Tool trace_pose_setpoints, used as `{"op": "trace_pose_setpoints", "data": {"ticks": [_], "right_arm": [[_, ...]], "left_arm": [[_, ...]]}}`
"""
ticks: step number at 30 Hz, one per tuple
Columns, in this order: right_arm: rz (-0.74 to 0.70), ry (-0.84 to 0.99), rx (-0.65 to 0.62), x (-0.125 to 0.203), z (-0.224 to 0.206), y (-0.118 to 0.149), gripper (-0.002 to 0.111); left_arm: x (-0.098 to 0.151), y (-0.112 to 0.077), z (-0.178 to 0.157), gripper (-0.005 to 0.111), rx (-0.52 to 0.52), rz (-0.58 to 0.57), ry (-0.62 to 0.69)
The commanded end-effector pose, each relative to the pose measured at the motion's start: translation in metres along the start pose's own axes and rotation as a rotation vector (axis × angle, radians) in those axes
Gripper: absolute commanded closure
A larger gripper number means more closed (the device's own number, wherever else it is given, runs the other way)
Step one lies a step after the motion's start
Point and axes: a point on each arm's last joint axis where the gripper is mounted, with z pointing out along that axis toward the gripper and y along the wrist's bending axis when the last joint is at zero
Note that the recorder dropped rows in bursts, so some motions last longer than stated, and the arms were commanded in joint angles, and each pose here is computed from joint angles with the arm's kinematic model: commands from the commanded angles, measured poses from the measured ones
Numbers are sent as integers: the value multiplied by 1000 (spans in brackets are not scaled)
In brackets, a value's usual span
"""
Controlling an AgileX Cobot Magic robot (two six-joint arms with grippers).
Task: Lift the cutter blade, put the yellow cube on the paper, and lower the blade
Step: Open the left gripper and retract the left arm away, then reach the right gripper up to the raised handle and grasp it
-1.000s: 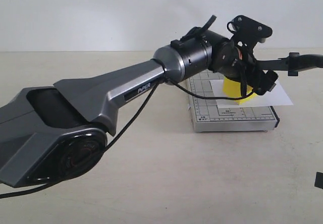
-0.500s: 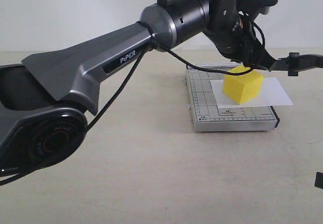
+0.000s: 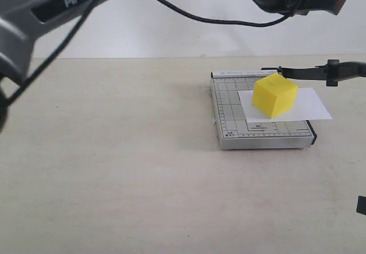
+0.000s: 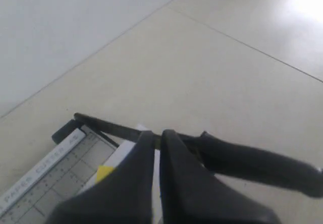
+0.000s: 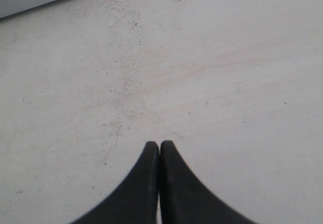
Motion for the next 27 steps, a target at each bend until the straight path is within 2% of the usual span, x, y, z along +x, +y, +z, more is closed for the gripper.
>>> {"op": "trace_pose_setpoints", "data": {"ticks": [1, 3, 5, 7, 8, 10, 12, 14, 17, 19, 20, 21, 22, 23, 24, 26, 27], "right_arm": [[-2, 14, 1, 2, 0, -1, 109], [-2, 22, -4, 3, 0, 0, 109], [-1, 26, -7, 3, 0, 0, 109], [-1, 26, -7, 3, 0, 0, 109], [-1, 26, -7, 3, 0, 0, 109], [-1, 26, -7, 3, 0, 0, 109], [-1, 26, -7, 3, 0, 0, 109], [-1, 26, -7, 3, 0, 0, 109], [-1, 26, -7, 3, 0, 0, 109], [-1, 26, -7, 3, 0, 0, 109], [-1, 26, -7, 3, 0, 0, 109], [-1, 26, -7, 3, 0, 0, 109], [-2, 23, -5, 3, 0, 0, 109], [-2, 18, -2, 3, 0, -1, 109], [-5, 3, 6, 1, 0, -1, 109], [-9, -3, 10, 1, 0, -2, 109], [-9, -7, 13, 1, 0, -2, 109]], "left_arm": [[39, 9, -28, 102, -69, -87, -77], [64, 20, -46, 102, -140, -191, -204], [75, 31, -79, 102, -202, -282, -399], [79, 39, -114, 102, -249, -266, -496], [82, 44, -131, 102, -284, -221, -505], [84, 57, -164, 102, -358, -107, -470], [86, 68, -199, 102, -417, 11, -380], [93, 78, -238, 102, -448, 129, -213], [117, 89, -295, 102, -476, 140, 29], [129, 94, -340, 102, -598, 90, 35], [140, 91, -377, 102, -739, -12, -69], [146, 87, -395, 102, -817, -91, -161], [157, 71, -420, 102, -919, -170, -316], [164, 61, -430, 102, -955, -177, -376], [179, 40, -440, 102, -995, -175, -486], [199, 20, -443, 102, -1004, -178, -593], [205, 18, -441, 102, -1006, -183, -606]]}}
